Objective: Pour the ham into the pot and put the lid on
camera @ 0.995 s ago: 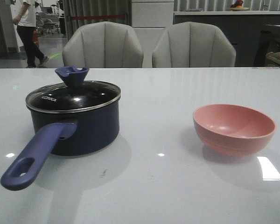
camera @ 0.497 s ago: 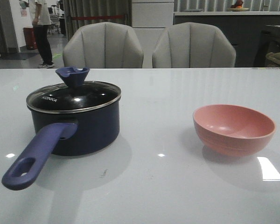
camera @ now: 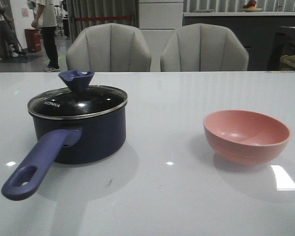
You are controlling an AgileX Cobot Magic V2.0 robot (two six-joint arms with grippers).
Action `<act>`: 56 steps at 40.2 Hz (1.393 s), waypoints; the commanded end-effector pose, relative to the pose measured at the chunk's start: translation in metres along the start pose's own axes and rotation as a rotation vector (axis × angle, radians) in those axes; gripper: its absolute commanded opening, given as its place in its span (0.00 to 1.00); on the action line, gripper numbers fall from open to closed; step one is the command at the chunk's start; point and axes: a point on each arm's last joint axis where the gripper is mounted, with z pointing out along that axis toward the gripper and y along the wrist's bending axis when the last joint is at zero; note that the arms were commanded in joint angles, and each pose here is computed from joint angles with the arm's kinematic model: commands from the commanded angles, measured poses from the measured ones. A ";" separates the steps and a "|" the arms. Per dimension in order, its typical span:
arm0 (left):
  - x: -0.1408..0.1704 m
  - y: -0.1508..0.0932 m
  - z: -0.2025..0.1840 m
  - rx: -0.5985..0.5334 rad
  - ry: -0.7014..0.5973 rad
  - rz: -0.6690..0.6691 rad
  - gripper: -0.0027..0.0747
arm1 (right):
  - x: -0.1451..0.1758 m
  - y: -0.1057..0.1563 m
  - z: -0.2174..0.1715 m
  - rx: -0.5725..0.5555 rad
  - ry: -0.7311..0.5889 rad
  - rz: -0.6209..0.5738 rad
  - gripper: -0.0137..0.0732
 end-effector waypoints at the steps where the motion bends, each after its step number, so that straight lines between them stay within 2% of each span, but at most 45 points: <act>1: -0.015 -0.001 -0.002 0.012 -0.096 -0.017 0.20 | -0.017 0.000 -0.002 0.012 -0.106 0.000 0.32; 21: -0.015 -0.001 -0.002 0.012 -0.096 -0.017 0.20 | -0.017 0.000 -0.002 0.012 -0.106 0.000 0.32; 27: -0.006 0.001 0.004 -0.004 -0.117 0.013 0.18 | -0.017 0.000 -0.002 0.012 -0.106 0.000 0.32; 34: 0.021 0.009 0.016 -0.136 -0.122 0.013 0.18 | -0.017 0.000 -0.002 0.012 -0.106 0.000 0.32; 43: 0.046 0.019 0.020 -0.299 -0.230 0.028 0.18 | -0.017 0.000 -0.002 0.012 -0.106 0.000 0.32; 49: 0.059 0.020 0.021 -0.302 -0.232 0.029 0.18 | -0.017 0.000 -0.002 0.012 -0.106 0.000 0.32; 56: 0.059 0.020 0.021 -0.302 -0.228 0.028 0.18 | -0.017 0.000 -0.002 0.012 -0.106 0.000 0.32</act>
